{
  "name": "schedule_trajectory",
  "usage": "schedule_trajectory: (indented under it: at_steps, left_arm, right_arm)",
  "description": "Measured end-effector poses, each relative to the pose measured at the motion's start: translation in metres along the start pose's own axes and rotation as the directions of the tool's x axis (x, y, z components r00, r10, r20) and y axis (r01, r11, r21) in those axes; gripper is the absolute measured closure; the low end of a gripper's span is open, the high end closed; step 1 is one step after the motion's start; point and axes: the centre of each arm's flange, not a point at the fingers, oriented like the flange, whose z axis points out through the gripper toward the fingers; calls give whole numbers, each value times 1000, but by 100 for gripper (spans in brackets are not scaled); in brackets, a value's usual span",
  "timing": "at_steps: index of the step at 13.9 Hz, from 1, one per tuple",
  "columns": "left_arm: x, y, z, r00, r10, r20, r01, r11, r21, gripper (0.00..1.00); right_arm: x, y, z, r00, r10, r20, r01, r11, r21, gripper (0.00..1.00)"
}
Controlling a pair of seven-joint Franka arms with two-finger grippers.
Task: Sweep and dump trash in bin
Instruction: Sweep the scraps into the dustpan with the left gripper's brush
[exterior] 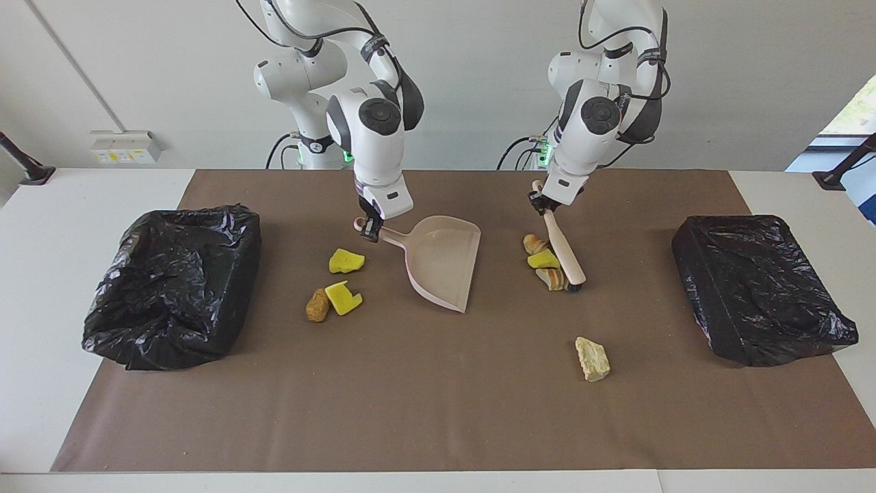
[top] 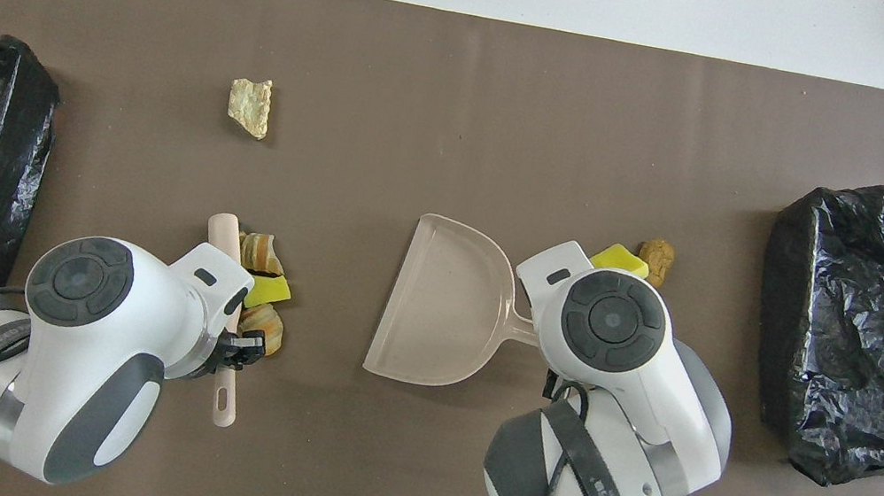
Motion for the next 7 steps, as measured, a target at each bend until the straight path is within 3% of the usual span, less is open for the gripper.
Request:
schedule_trajectory:
  at_steps: [3, 7]
  left_arm:
    - [-10, 24, -3, 997, 54, -59, -56, 998, -34, 74]
    - [-40, 62, 3, 984, 157, -85, -161, 986, -38, 74]
  right_arm:
    - [-3, -7, -2, 1000, -22, 18, 23, 999, -23, 67]
    - [-2, -17, -5, 998, -52, 36, 54, 998, -44, 67]
